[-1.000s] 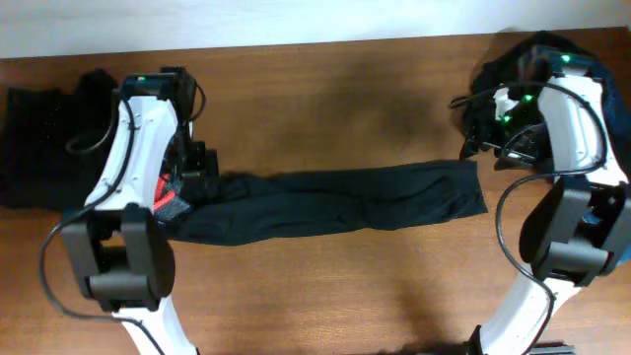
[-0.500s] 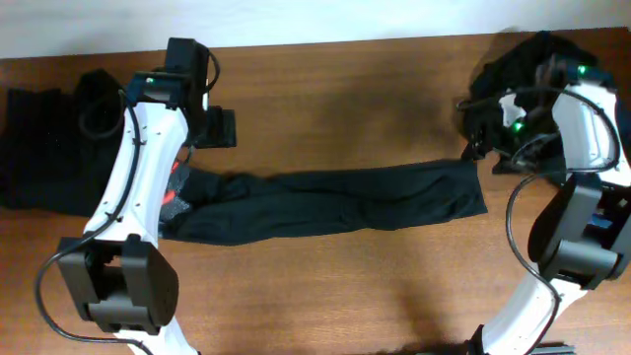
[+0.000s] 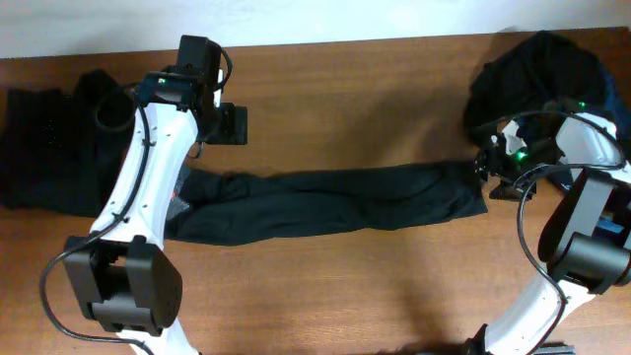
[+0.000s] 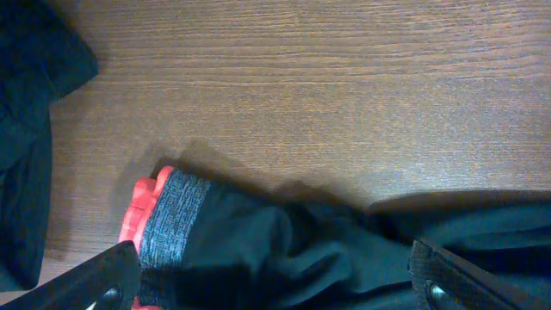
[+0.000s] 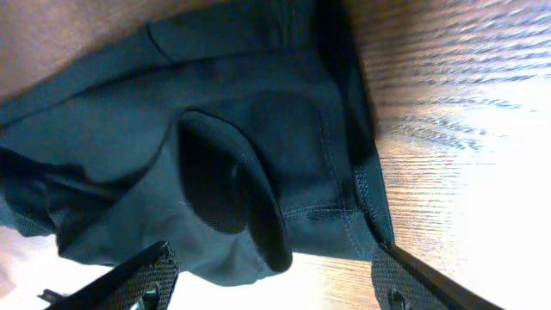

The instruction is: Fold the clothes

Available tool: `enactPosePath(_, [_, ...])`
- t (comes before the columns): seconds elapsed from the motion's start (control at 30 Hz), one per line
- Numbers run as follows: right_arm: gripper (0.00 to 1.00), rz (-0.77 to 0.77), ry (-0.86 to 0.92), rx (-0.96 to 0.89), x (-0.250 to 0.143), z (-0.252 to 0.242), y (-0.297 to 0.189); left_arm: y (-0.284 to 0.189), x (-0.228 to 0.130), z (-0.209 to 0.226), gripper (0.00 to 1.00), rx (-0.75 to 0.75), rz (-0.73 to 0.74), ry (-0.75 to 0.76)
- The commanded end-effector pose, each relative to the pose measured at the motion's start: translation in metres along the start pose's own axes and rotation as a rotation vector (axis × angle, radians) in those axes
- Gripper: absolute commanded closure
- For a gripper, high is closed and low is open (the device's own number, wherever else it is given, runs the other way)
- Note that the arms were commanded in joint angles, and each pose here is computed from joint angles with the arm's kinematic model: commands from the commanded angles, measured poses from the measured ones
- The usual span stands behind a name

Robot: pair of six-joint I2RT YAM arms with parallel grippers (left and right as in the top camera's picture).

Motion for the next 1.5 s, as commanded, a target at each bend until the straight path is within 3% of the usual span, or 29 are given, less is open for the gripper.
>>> enactPosePath(0.0, [0.23, 0.003, -0.005, 0.017, -0.004, -0.002, 0.009, -0.003, 0.000, 0.001, 0.01, -0.008, -0.006, 0.013])
enactPosePath(0.17, [0.23, -0.006, 0.021, -0.057, -0.003, -0.012, 0.016, -0.003, 0.000, 0.001, 0.01, -0.008, -0.006, 0.013])
enactPosePath(0.6, [0.23, -0.015, 0.016, -0.042, -0.006, -0.015, 0.030, -0.003, 0.000, 0.001, 0.01, -0.008, -0.006, 0.013])
enactPosePath(1.0, [0.32, 0.019, -0.075, 0.014, -0.004, 0.019, 0.044, -0.003, 0.000, 0.001, 0.01, -0.008, -0.007, 0.013])
enactPosePath(1.1, [0.42, 0.029, -0.096, 0.016, -0.003, 0.027, 0.048, -0.003, 0.000, 0.001, 0.01, -0.008, -0.006, 0.013])
enactPosePath(1.33, [0.91, 0.031, -0.106, 0.014, -0.002, 0.031, 0.049, -0.003, 0.000, 0.001, 0.01, -0.008, -0.006, 0.013])
enactPosePath(1.47, [0.96, 0.020, -0.104, 0.012, 0.000, 0.031, 0.046, -0.003, 0.000, 0.001, 0.01, -0.009, -0.009, 0.013])
Point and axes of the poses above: each gripper's point midway between its finger pads, its own y axis out along the fingers, its own z axis along the line the jaws close on, x = y × z, the point moved 8 cm from there along -y, back along the fingers, and after that the axes turned 7 degrees about -y, right-handed, at the moved point
